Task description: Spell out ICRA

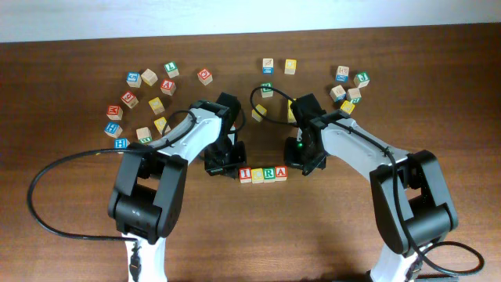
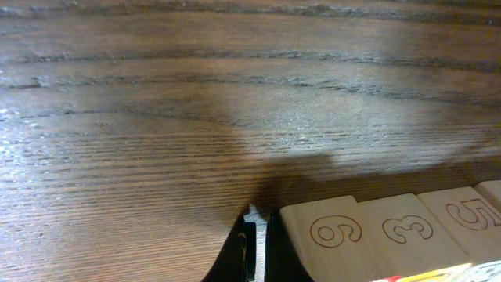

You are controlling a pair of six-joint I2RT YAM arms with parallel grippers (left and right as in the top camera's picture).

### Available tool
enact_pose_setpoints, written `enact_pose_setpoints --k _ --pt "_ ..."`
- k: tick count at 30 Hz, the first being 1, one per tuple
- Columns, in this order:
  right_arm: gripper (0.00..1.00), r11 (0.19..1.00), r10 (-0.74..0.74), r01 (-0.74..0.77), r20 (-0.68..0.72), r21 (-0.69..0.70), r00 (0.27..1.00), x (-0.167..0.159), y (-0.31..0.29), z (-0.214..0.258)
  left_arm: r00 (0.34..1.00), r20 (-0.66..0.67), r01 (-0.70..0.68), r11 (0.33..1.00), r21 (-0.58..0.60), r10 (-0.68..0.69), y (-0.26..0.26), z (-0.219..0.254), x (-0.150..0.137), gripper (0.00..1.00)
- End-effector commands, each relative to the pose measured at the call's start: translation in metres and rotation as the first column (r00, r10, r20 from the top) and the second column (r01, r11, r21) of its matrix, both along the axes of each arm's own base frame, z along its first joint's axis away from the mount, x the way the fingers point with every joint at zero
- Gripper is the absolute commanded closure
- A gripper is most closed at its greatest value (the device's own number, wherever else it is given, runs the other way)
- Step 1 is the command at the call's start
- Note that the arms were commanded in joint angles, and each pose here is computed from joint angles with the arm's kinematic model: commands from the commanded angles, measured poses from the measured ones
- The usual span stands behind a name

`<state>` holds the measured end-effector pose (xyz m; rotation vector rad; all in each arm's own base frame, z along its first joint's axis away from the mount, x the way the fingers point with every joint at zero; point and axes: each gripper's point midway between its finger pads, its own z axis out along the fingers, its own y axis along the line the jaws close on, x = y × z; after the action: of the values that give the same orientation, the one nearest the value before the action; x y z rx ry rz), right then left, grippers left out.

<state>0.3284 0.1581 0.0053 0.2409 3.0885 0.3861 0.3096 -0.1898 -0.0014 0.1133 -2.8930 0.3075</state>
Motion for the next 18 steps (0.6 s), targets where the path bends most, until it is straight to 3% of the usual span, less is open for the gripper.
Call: enact_pose_setpoints --k 1,18 --pt "0.93 0.999 -0.030 0.032 -0.053 0.033 0.998 -0.010 0.007 -0.004 1.000 -0.015 0.003 1.000 0.004 -0.003 -0.001 -0.010 -0.003 1.00" --pt "0.96 0.998 -0.039 0.042 -0.079 0.038 0.996 -0.019 0.020 -0.004 0.999 -0.004 0.050 0.998 -0.027 -0.050 -0.004 -0.009 -0.002 1.00"
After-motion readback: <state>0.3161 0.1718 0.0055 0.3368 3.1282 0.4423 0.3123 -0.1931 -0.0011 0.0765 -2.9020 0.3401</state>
